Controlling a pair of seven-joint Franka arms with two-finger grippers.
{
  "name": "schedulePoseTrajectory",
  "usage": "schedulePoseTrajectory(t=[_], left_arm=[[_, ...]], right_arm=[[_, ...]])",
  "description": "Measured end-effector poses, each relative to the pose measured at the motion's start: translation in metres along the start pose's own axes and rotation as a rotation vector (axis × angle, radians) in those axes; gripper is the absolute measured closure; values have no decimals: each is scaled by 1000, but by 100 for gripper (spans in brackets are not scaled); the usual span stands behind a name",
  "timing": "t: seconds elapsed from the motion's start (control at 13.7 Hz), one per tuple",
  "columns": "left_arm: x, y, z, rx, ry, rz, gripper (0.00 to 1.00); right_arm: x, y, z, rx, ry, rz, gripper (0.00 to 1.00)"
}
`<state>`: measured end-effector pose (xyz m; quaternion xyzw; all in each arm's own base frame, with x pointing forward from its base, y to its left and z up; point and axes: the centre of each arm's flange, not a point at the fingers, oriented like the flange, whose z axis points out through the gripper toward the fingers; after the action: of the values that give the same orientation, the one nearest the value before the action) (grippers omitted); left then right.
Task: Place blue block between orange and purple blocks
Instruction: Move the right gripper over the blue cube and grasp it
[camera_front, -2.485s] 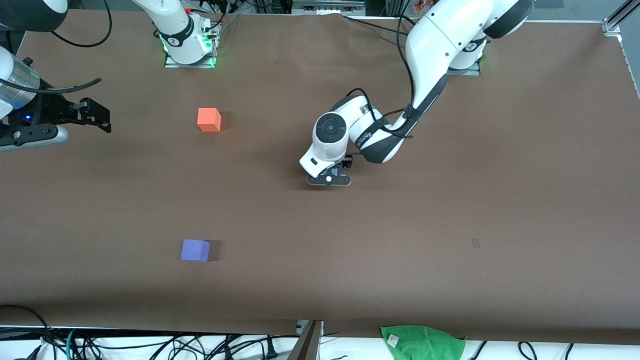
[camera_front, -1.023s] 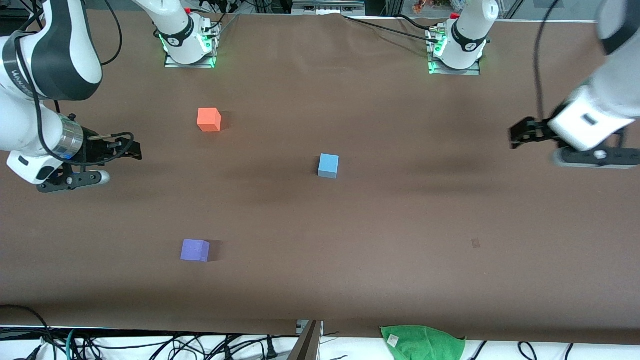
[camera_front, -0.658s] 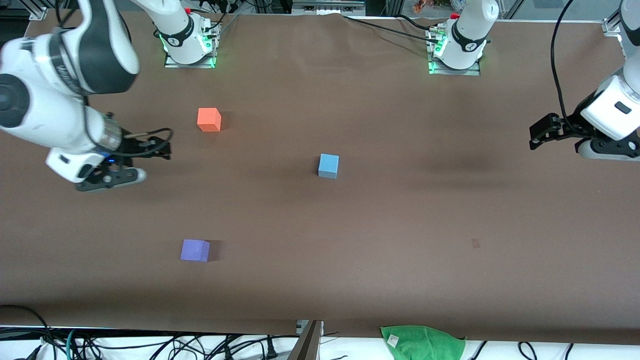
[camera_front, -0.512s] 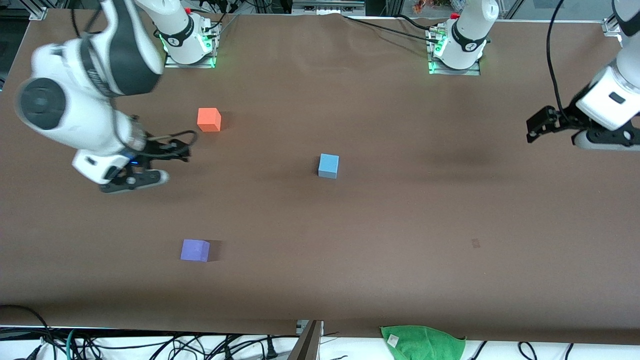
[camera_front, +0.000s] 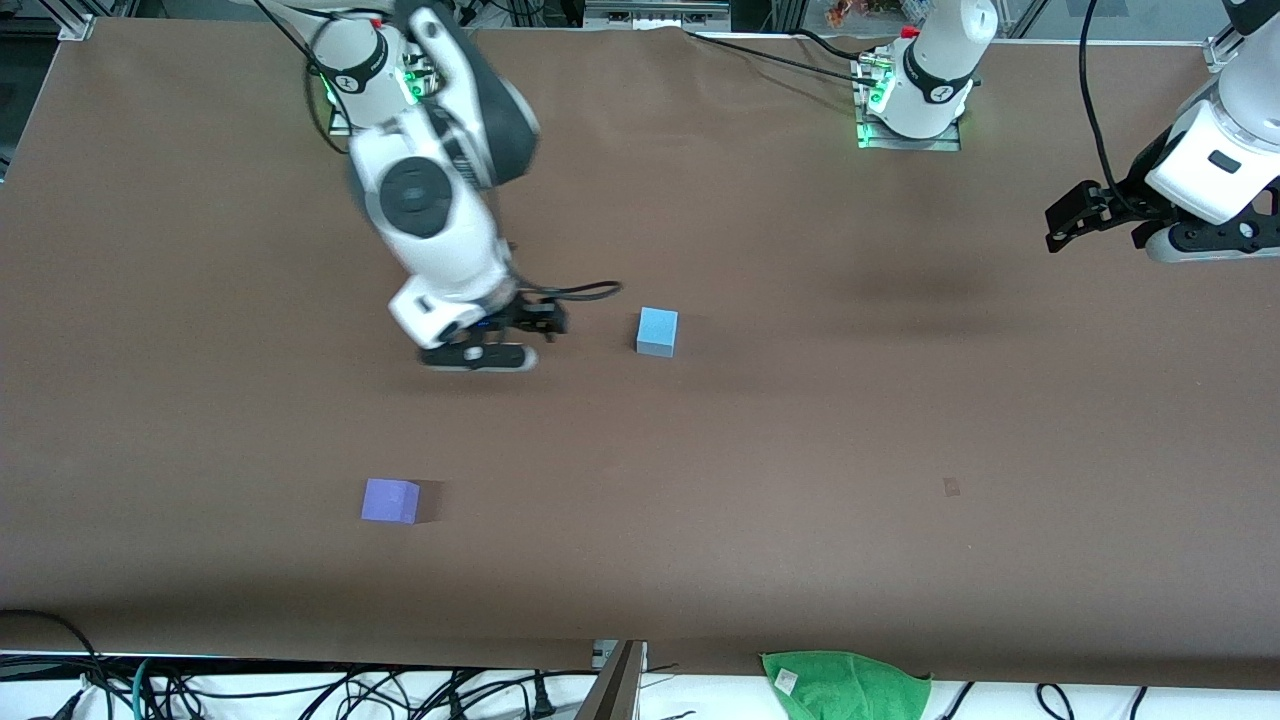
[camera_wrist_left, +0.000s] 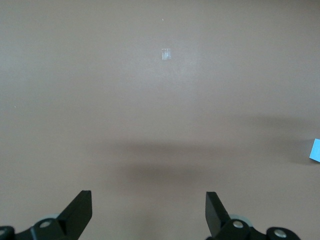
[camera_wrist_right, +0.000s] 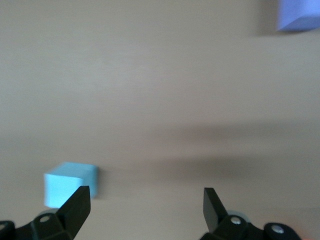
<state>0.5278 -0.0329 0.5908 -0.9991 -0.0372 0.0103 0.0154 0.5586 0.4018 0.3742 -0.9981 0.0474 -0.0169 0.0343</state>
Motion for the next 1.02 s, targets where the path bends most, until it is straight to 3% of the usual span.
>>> schedulePoseTrajectory(t=[0.29, 1.02], left_arm=[[0, 13, 0, 1, -2, 21, 0], [-1, 22, 1, 4, -9, 37, 0]], right_arm=[[-39, -72, 43, 33, 25, 104, 0], [-73, -113, 108, 17, 41, 118, 0]])
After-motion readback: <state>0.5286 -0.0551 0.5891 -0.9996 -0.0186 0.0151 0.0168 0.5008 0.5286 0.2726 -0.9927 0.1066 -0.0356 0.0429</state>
